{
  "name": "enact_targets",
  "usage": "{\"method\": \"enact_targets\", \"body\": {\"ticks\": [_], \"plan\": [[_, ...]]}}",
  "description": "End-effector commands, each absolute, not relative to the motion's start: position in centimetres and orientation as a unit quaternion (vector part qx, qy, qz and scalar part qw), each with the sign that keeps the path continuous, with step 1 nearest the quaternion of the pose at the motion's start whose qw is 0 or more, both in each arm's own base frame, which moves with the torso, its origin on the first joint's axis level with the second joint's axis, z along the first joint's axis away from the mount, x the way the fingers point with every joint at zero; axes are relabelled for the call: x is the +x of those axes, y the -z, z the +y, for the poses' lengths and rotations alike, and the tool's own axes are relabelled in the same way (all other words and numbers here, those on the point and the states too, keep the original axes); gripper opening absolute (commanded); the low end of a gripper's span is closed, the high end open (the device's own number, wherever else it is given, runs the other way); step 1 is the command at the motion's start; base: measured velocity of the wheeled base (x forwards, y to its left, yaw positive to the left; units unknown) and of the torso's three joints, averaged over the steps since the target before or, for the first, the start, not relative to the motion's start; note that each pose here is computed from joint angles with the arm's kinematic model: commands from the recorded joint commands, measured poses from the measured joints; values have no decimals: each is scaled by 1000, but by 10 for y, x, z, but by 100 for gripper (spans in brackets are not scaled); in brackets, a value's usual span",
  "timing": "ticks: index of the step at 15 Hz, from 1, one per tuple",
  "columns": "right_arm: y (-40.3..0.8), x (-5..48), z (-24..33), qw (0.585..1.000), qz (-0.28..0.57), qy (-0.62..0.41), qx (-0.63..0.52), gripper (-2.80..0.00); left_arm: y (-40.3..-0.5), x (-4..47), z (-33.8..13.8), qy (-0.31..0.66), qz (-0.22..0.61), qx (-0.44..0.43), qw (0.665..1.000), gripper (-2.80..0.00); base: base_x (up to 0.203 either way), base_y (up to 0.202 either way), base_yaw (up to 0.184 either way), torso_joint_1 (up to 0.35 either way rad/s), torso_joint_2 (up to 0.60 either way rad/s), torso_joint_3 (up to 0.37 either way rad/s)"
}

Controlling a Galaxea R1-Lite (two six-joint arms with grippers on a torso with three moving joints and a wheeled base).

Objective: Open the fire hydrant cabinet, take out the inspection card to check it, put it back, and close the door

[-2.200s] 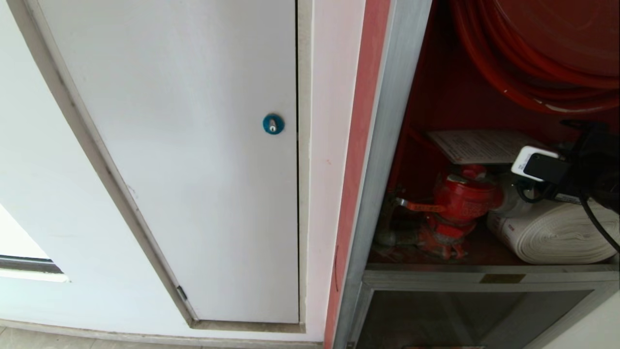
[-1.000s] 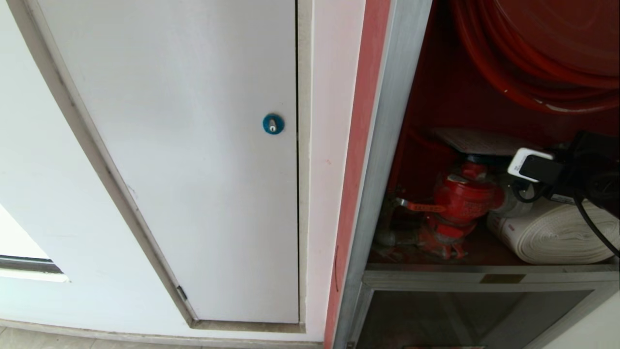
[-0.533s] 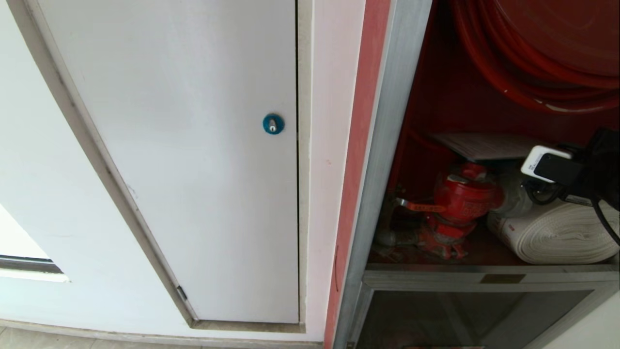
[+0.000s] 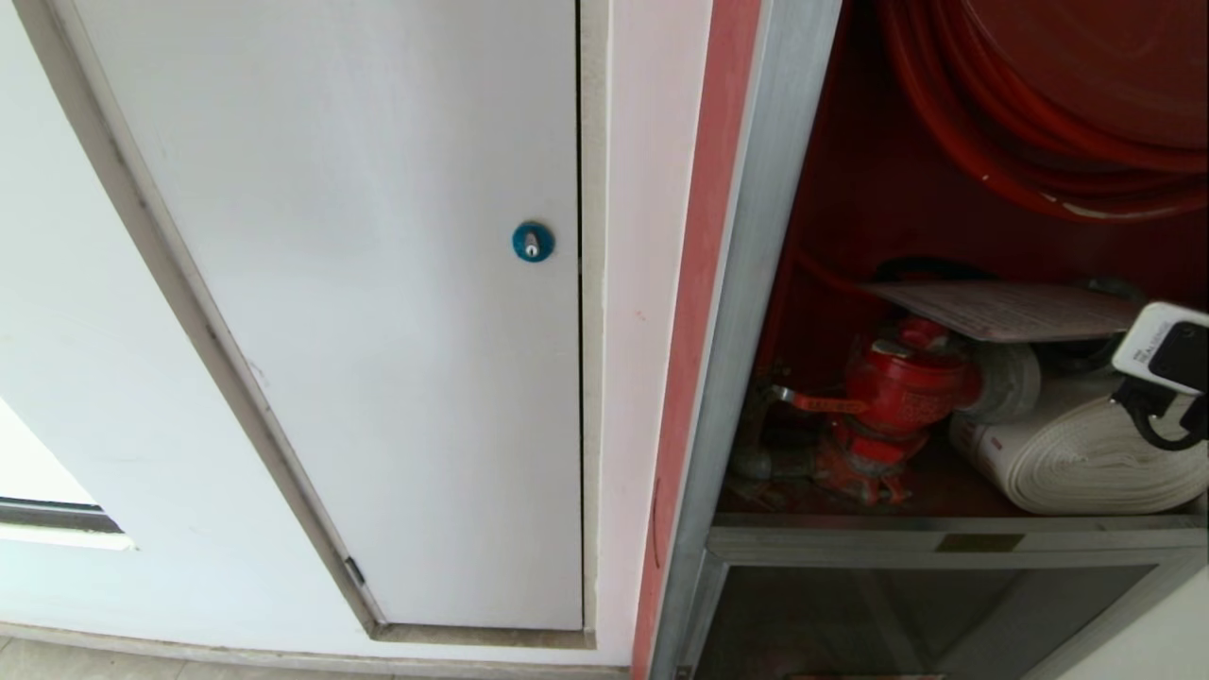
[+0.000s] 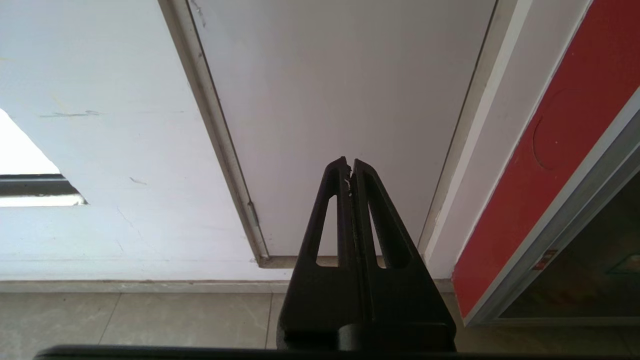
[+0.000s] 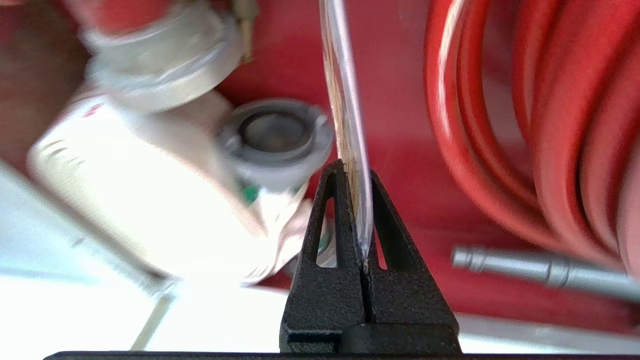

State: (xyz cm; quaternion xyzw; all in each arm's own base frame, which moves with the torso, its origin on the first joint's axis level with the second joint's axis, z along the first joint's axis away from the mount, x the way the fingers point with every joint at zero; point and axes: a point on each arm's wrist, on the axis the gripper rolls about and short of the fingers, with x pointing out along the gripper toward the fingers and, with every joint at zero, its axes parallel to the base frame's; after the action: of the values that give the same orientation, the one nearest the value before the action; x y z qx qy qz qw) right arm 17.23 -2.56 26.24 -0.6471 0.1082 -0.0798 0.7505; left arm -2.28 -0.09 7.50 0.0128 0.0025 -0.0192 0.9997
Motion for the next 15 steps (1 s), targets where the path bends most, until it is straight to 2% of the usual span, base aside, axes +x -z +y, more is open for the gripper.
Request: {"method": "enact_targets", "body": {"ticks": [1,15], "plan": [[-274,146,-22,753,89,97,-645,-280,-75,-23,-1,19,3,13,1000,-280,0,0,0,0,0,0],[-271,93,-12,881,95,36,-463,-280,-75,-23,-1,19,3,13,1000,-280,0,0,0,0,0,0]]}}
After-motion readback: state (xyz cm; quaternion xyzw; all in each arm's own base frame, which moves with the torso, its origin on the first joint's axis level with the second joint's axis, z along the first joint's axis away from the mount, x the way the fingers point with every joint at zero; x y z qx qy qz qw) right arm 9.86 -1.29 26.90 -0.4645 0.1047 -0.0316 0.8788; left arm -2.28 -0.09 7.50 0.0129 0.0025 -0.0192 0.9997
